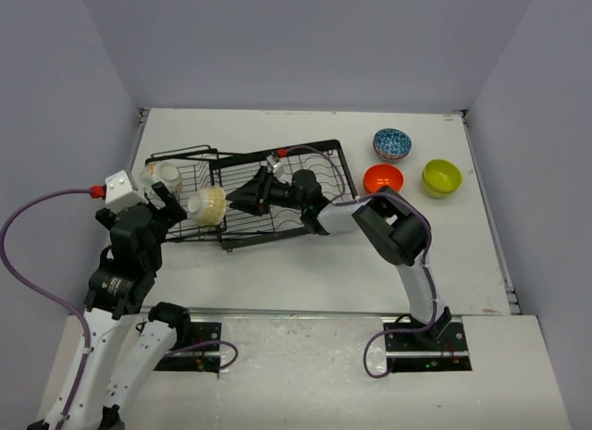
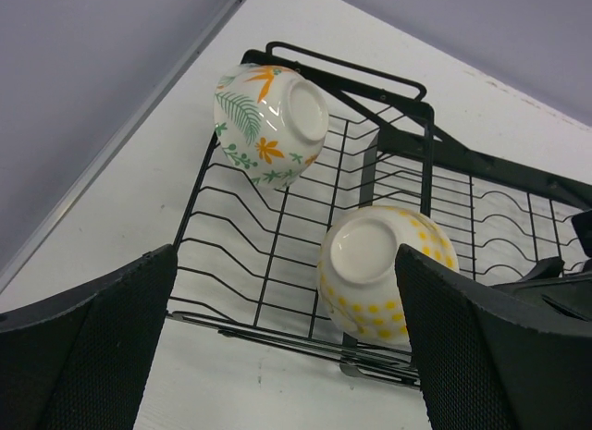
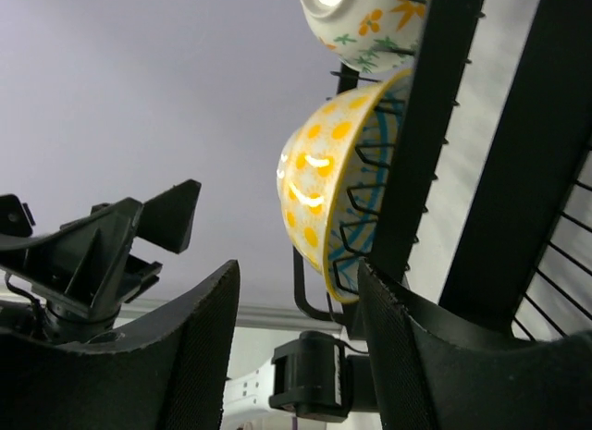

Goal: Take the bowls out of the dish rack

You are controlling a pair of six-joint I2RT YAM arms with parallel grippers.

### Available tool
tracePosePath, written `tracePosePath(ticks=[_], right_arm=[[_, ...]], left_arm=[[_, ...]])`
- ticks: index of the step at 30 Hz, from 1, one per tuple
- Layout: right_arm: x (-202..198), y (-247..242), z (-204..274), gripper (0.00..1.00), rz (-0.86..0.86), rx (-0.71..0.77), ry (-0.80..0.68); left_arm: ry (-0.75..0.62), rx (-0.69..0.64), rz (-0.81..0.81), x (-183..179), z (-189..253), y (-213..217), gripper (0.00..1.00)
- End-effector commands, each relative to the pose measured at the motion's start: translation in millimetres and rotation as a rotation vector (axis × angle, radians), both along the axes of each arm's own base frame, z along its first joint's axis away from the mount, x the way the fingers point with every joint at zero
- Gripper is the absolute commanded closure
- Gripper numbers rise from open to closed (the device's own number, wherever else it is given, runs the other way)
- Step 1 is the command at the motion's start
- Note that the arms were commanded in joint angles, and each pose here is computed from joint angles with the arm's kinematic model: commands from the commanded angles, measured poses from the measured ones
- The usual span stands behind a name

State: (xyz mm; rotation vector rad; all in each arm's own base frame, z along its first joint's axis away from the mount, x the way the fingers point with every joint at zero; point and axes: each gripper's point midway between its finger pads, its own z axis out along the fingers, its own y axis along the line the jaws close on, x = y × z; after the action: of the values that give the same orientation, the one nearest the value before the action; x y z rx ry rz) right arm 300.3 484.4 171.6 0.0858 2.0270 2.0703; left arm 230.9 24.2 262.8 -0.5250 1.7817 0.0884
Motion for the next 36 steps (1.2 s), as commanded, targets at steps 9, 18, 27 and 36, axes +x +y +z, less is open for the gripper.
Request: tracePosePath(ticks=[9,18,27,36], right_arm=[[-1,18,17,0.51,0.099,0.101,-0.042],[-4,22,15,0.53,0.147,0.135,-0.038],[-8,27,21,0.53,0.206,0.189,-0.034],[-8,34,22,0.53,0.237,0.207,-0.023]], left_arm=[[-0.072,-0.001,-0.019,-1,16,-1,0.0],[-0.081,-0.006,-0.027,-2,17,-2,0.0],[-0.088,-0.007,-0.027,-3,19,-1,0.0],[-0.09,-0.007,-0.026,-4,19,-1,0.0]])
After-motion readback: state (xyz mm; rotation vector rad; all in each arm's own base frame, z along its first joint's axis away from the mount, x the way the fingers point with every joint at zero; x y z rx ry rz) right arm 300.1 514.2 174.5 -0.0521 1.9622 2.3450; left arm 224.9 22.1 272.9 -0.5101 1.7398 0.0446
